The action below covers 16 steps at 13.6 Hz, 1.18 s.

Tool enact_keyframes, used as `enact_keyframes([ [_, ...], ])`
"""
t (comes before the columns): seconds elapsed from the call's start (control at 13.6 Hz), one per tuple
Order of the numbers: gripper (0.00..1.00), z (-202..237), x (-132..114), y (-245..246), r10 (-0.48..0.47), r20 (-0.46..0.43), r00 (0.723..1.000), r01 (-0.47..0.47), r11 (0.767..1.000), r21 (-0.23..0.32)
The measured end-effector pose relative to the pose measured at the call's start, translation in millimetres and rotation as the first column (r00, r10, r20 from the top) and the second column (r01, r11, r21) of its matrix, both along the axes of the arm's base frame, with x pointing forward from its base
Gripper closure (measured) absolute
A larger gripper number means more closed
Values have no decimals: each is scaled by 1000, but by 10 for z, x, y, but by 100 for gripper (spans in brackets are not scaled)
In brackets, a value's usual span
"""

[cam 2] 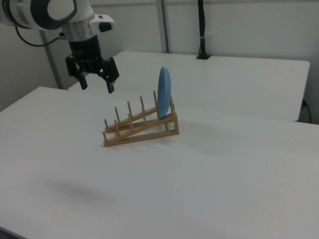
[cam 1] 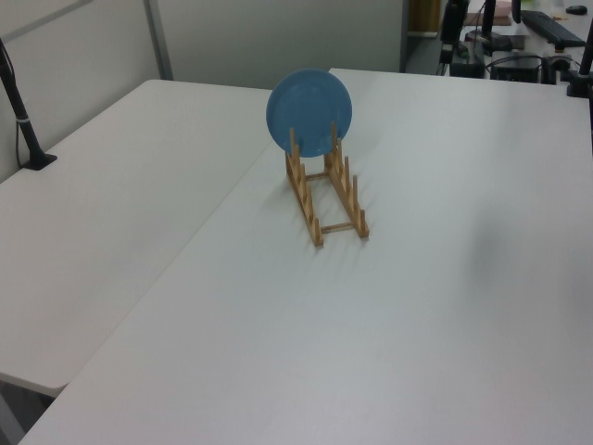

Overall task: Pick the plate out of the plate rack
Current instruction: 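Move the open gripper over the blue plate in the wooden rack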

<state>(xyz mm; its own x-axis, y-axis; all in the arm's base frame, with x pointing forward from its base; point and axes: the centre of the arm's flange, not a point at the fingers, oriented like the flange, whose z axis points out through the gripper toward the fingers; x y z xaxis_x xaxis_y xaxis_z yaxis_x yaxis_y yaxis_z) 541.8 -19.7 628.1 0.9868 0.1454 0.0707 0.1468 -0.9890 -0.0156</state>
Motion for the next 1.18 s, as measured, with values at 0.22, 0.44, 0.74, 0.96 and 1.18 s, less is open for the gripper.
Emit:
enact_keyframes([
  [0.22,0,-15,-41,-139,109,-27,994,-109,994,-5],
  [0.44,0,-27,35,-392,112,10,994,-112,993,-26],
  [0.74,0,-161,564,-612,19,257,966,-6,999,-51],
  [0.96,0,-377,907,-643,-103,386,917,116,993,-13],
  [1.18,0,-592,1160,-629,-194,472,860,200,979,38],
])
